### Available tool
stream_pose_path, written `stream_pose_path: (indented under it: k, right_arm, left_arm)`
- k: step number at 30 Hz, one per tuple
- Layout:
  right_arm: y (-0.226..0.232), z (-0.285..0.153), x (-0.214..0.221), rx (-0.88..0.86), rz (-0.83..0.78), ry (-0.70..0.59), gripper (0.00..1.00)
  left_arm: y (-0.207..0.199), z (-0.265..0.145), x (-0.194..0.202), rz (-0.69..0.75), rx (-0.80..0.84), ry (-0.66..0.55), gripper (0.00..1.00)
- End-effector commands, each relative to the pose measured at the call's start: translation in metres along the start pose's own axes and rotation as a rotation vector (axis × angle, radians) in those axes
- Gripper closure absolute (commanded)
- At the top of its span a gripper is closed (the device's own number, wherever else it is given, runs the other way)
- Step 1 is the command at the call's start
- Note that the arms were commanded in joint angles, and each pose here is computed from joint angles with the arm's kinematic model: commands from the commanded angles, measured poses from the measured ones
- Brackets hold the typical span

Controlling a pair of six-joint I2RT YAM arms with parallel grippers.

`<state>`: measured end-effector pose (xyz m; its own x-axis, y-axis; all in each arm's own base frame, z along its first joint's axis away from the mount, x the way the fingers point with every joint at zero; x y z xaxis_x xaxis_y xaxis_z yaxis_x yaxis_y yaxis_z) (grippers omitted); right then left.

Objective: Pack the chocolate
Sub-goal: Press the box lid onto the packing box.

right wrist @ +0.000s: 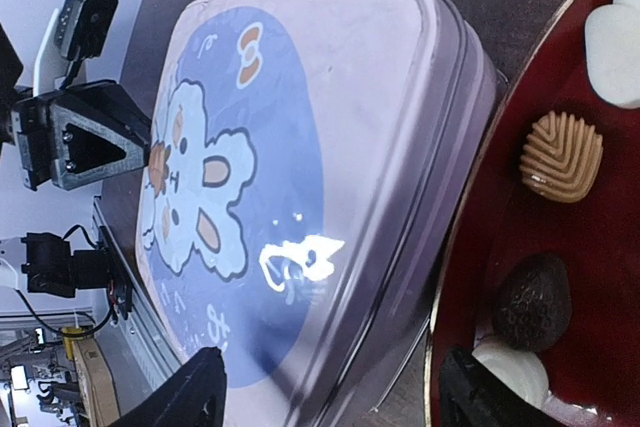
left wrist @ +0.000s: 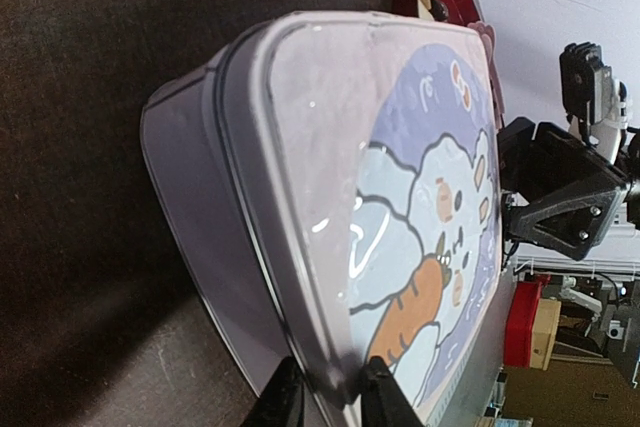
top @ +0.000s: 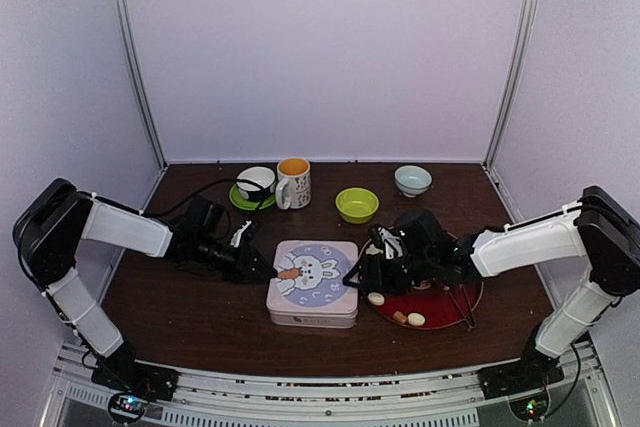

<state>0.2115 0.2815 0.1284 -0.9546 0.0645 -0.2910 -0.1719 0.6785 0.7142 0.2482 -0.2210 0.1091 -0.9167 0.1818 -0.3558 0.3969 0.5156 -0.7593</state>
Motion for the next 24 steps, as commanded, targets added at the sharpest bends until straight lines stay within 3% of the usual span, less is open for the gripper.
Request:
stream_pose_path:
  k: [1,10,17,24]
  right_arm:
    - [0.010,-0.014,0.009,-0.104,-0.038,0.004,0.29]
    - [0.006,-0.010,0.031,-0.142,-0.060,0.093,0.41]
    - [-0.005,0.000,0.038,-0.144,-0.019,0.094,0.61]
    - [-0.019,0.009,0.049,-0.190,0.051,0.106,0.73]
  left_arm:
    - [-0.011,0.001,-0.011,0.064,0.017,-0.035,0.78]
    - [-0.015,0.004,-0.014,0.072,0.000,-0.033,0.78]
    - [-0.015,0.006,-0.015,0.071,-0.007,-0.030,0.77]
    - [-0.013,0.007,-0.013,0.067,-0.022,-0.023,0.78]
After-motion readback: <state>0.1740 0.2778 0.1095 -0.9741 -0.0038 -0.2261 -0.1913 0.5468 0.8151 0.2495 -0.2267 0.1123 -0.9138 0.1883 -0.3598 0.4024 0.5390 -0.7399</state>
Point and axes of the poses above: each gripper's point midway between its finger pads, its own z axis out along the fingers, its own y axis along the line the jaws close on, x = y × z, the point moved 8 cm from there along -z, back along the fingers, and after that the axes turned 6 degrees about z, right-handed, at the moved point
